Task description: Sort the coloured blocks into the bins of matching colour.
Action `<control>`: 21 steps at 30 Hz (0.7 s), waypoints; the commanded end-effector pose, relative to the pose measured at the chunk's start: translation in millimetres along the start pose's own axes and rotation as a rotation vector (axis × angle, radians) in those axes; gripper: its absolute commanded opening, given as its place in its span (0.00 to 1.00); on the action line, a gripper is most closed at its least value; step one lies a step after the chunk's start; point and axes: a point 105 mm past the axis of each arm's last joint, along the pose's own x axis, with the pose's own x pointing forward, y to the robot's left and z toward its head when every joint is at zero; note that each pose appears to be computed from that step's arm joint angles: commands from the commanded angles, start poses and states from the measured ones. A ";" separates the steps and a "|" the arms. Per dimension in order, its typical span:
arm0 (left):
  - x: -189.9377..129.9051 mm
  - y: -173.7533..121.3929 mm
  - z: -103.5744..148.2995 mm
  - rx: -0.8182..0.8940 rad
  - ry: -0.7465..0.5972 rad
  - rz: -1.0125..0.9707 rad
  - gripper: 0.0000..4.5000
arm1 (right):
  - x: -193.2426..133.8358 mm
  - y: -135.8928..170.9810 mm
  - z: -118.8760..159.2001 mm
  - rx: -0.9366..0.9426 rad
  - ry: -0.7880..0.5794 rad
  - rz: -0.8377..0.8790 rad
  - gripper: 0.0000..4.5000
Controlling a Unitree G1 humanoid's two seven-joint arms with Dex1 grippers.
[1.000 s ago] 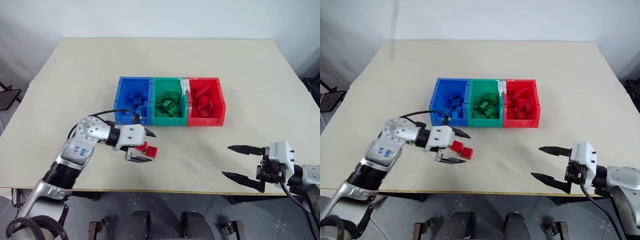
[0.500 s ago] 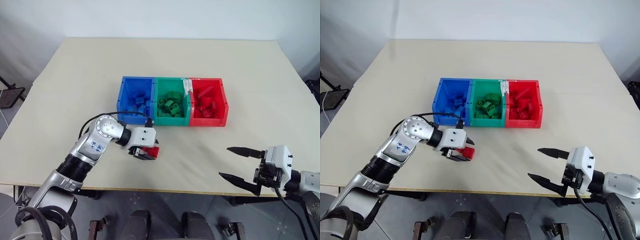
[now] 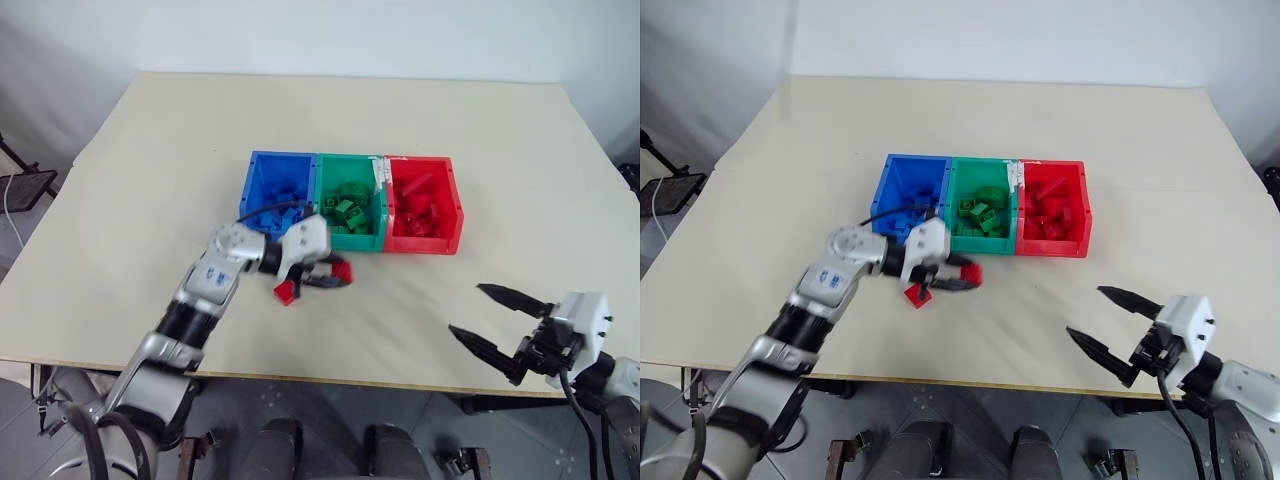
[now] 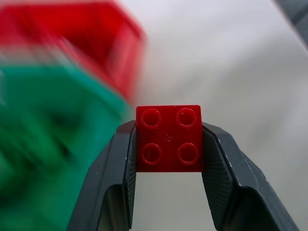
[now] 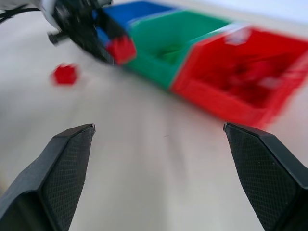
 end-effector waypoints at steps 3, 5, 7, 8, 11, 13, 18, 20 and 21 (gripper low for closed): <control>55.7 35.3 51.6 0.013 -0.140 0.105 0.33 | -11.2 -1.2 9.4 -0.042 -0.071 -0.118 1.00; 80.6 43.2 61.1 0.034 -0.126 0.176 0.33 | -11.2 0.3 11.3 -0.049 -0.085 -0.134 1.00; 88.5 47.0 60.4 0.030 -0.121 0.207 0.33 | -10.9 2.7 11.9 -0.054 -0.090 -0.138 1.00; 89.6 48.8 59.0 0.029 -0.119 0.220 0.33 | -11.0 3.6 12.0 -0.054 -0.092 -0.140 1.00; 91.3 47.9 60.2 0.027 -0.155 0.214 0.56 | -11.4 6.0 11.1 -0.054 -0.095 -0.143 1.00; 91.6 45.4 53.4 0.025 -0.142 0.198 0.69 | -11.1 8.0 9.6 -0.052 -0.096 -0.136 1.00; 77.7 52.5 46.1 0.058 -0.137 0.231 0.99 | -7.2 9.4 9.4 -0.055 -0.107 -0.108 1.00; 64.9 57.1 47.3 0.075 -0.165 0.241 0.99 | -3.6 8.7 9.4 -0.057 -0.107 -0.087 1.00; 54.0 60.0 46.7 0.080 -0.186 0.245 0.99 | -0.6 7.7 9.8 -0.057 -0.109 -0.072 1.00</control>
